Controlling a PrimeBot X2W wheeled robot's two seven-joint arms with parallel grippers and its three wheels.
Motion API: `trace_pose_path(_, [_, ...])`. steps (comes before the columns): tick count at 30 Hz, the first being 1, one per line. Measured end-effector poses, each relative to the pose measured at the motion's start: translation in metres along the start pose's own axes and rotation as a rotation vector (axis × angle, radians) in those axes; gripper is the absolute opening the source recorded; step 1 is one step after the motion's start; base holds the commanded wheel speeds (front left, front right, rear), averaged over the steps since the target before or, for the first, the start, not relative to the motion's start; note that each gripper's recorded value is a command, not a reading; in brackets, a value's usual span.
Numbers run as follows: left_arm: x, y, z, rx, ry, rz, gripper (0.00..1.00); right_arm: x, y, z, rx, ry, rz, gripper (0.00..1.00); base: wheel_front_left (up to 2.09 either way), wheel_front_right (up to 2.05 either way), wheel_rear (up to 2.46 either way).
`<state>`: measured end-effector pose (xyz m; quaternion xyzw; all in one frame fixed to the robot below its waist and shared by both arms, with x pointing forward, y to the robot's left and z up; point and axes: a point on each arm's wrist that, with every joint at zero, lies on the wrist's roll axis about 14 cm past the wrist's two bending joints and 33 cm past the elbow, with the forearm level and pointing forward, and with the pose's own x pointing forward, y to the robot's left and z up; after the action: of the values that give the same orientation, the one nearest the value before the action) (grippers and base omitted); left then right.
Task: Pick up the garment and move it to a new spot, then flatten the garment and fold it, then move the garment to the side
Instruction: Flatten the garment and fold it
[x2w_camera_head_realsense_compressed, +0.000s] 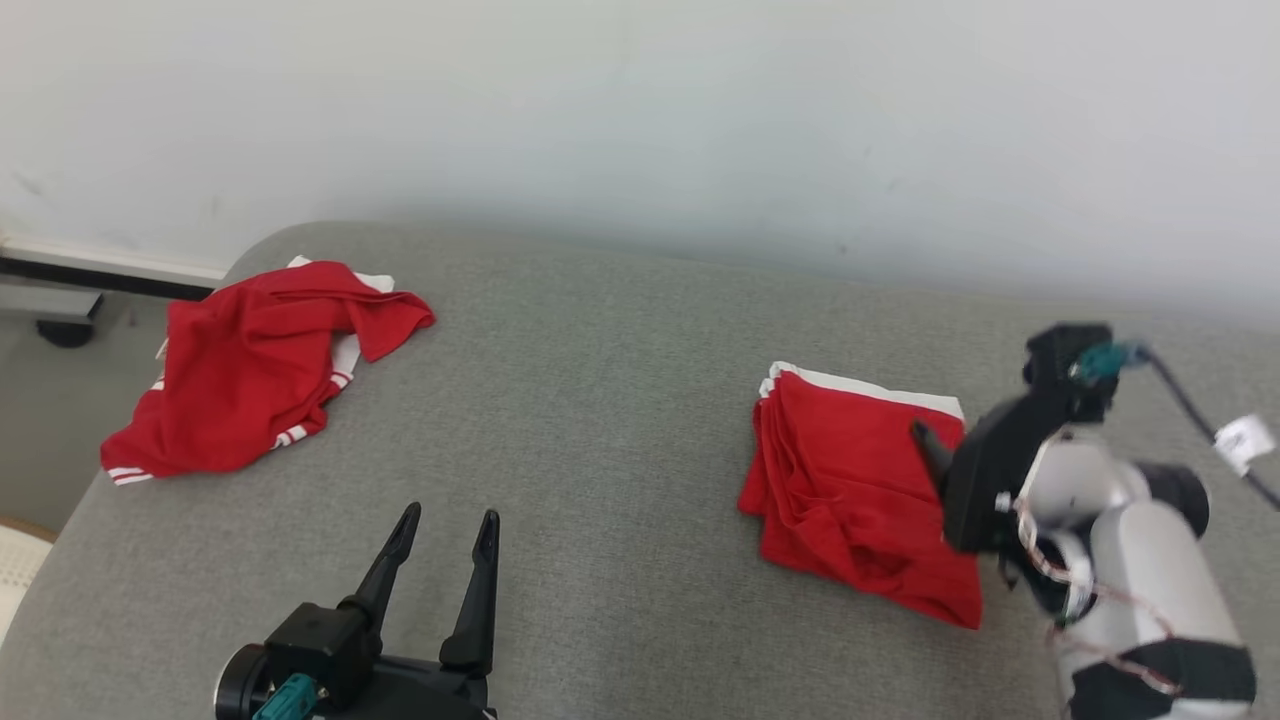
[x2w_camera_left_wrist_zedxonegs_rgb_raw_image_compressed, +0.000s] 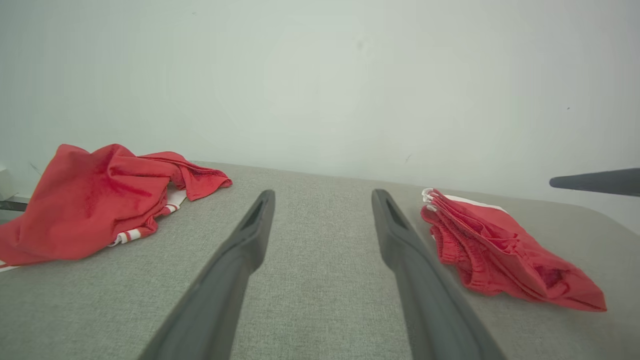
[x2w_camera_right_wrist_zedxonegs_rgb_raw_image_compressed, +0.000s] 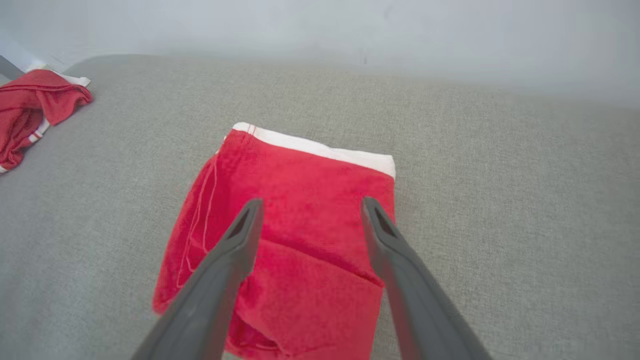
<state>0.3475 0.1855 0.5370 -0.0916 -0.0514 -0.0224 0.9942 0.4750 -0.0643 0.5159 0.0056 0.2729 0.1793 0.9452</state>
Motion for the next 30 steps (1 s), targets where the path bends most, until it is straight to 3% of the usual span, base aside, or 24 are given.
trace_pose_path(3, [0.003,-0.006,0.001,-0.002,-0.003,-0.02,1.0,-0.005,-0.004,-0.023,-0.032,0.019,-0.025,1.0,0.0,0.0,0.0])
trace_pose_path(4, [0.004,-0.007,0.0,-0.004,0.0,-0.024,1.0,-0.004,-0.005,-0.026,-0.038,0.011,-0.03,0.77,0.0,0.0,0.0])
trace_pose_path(6, [0.005,-0.009,-0.003,-0.005,0.008,-0.03,1.0,0.0,-0.006,-0.035,-0.056,0.013,-0.036,0.05,0.0,0.0,0.0])
trace_pose_path(7, [0.006,-0.011,-0.005,-0.007,0.013,-0.036,1.0,0.002,-0.006,-0.041,-0.058,0.021,-0.035,0.0,0.0,0.0,0.0])
trace_pose_path(17, [-0.002,0.003,-0.012,-0.008,0.038,0.013,1.0,0.042,0.023,-0.085,-0.122,0.131,0.033,0.0,0.0,0.0,0.0])
trace_pose_path(30, [-0.016,0.019,-0.011,-0.006,0.034,0.073,1.0,0.049,0.114,-0.103,-0.181,0.174,0.296,0.0,0.0,0.0,0.0])
